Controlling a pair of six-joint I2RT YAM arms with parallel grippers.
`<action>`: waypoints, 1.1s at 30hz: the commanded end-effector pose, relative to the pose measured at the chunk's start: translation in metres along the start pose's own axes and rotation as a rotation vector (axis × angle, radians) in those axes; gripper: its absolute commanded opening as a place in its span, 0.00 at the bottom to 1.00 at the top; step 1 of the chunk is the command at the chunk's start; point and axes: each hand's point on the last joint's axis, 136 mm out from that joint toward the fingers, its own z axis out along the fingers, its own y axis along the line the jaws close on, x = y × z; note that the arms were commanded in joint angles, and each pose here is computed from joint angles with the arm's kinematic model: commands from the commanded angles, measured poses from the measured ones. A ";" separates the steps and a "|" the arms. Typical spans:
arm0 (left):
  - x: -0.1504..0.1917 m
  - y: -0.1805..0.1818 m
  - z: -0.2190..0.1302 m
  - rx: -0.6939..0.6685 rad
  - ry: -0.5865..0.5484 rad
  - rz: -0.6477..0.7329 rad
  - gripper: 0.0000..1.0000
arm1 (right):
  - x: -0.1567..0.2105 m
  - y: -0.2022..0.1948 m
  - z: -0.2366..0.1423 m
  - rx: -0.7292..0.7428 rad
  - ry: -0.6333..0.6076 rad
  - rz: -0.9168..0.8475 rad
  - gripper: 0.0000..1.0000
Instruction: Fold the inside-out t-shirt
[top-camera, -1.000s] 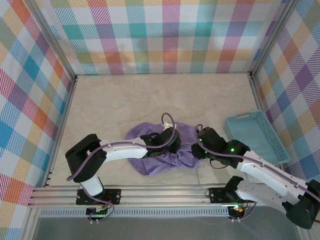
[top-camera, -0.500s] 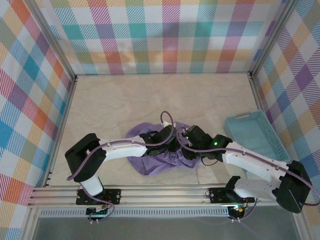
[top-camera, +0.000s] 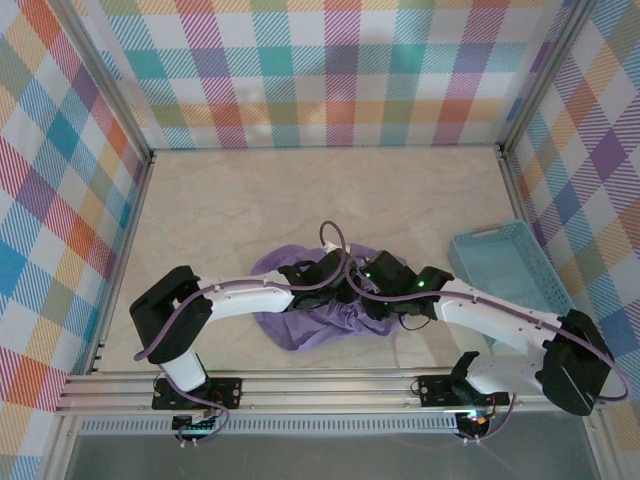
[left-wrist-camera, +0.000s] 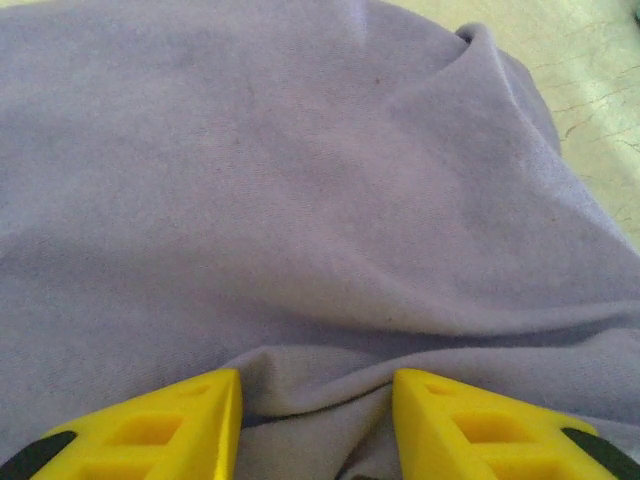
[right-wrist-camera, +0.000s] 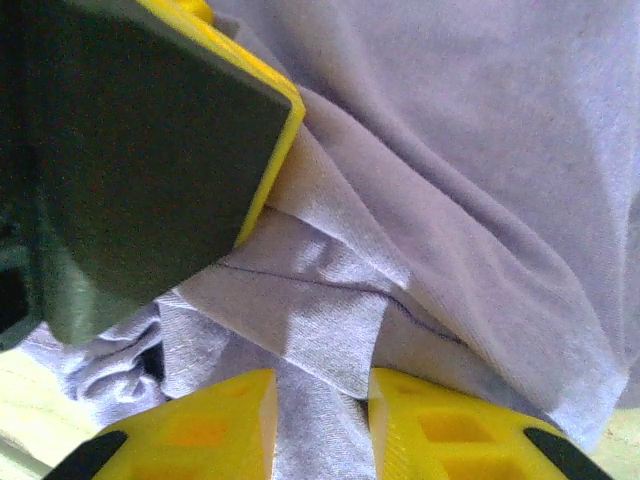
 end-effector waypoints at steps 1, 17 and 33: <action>-0.008 -0.001 0.001 0.007 -0.012 -0.020 0.44 | 0.001 -0.002 -0.003 0.012 0.002 0.013 0.31; -0.010 -0.002 0.000 0.011 -0.017 -0.023 0.44 | 0.005 -0.007 0.010 0.062 0.052 0.015 0.35; -0.010 0.033 0.016 -0.115 0.031 -0.103 0.45 | 0.009 -0.005 -0.015 0.005 0.001 0.024 0.00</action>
